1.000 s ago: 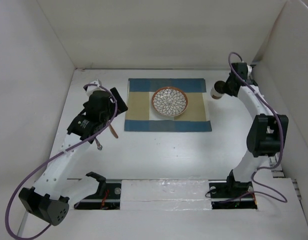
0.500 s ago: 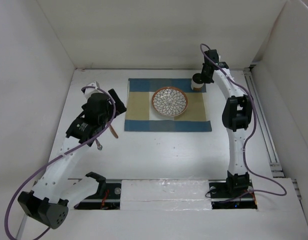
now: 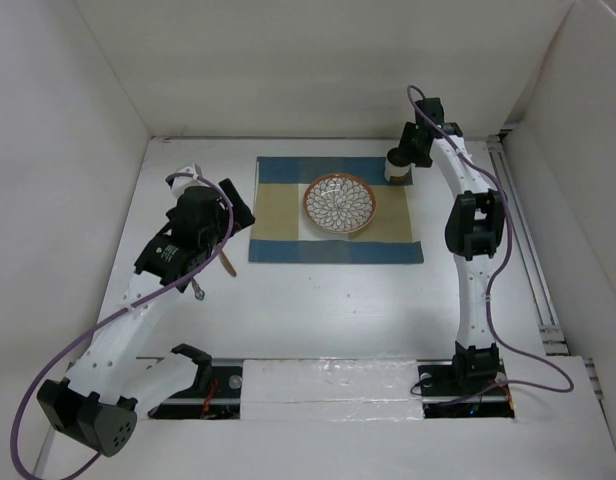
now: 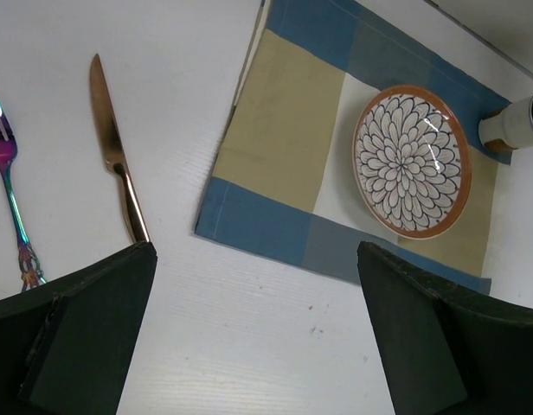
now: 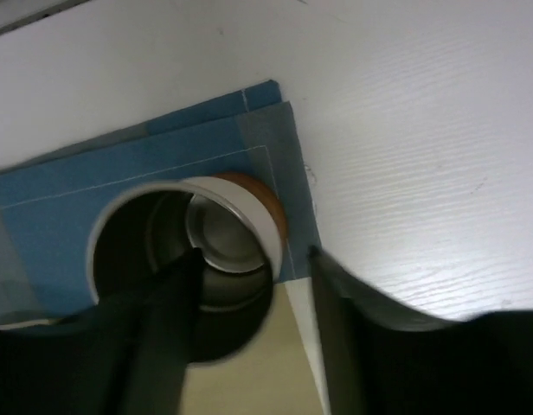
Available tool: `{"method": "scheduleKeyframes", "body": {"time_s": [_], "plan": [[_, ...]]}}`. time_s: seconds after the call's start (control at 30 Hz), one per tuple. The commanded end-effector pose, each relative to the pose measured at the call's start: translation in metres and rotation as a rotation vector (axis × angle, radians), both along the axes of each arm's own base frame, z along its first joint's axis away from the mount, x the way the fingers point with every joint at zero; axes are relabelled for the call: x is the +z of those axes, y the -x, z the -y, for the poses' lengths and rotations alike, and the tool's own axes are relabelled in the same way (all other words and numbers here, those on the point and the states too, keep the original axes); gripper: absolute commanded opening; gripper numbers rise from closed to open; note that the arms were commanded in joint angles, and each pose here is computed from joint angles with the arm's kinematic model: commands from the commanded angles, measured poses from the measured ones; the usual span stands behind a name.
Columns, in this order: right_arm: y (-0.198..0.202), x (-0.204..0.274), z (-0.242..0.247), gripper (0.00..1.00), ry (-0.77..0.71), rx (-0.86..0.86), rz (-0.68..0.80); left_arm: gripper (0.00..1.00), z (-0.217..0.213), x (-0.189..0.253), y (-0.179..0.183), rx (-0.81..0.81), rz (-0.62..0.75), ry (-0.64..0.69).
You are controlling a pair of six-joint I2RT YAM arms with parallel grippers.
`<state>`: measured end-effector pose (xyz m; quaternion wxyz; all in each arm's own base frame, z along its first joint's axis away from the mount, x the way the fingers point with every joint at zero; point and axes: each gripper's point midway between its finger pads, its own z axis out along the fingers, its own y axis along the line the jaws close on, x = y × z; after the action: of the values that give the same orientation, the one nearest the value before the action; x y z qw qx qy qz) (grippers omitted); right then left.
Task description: Set the dinner table for one person
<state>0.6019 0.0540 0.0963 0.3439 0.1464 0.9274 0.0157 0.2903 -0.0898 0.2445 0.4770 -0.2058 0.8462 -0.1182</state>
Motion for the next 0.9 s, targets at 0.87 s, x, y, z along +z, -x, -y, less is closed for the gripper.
{"method": "scheduleKeyframes", "body": {"time_s": [0.87], "plan": [[0.248,0.228,-0.131,1.0,-0.18,0.456,0.598,1.0,-0.054,-0.1,-0.026,0.334,-0.297,0.009]]}}
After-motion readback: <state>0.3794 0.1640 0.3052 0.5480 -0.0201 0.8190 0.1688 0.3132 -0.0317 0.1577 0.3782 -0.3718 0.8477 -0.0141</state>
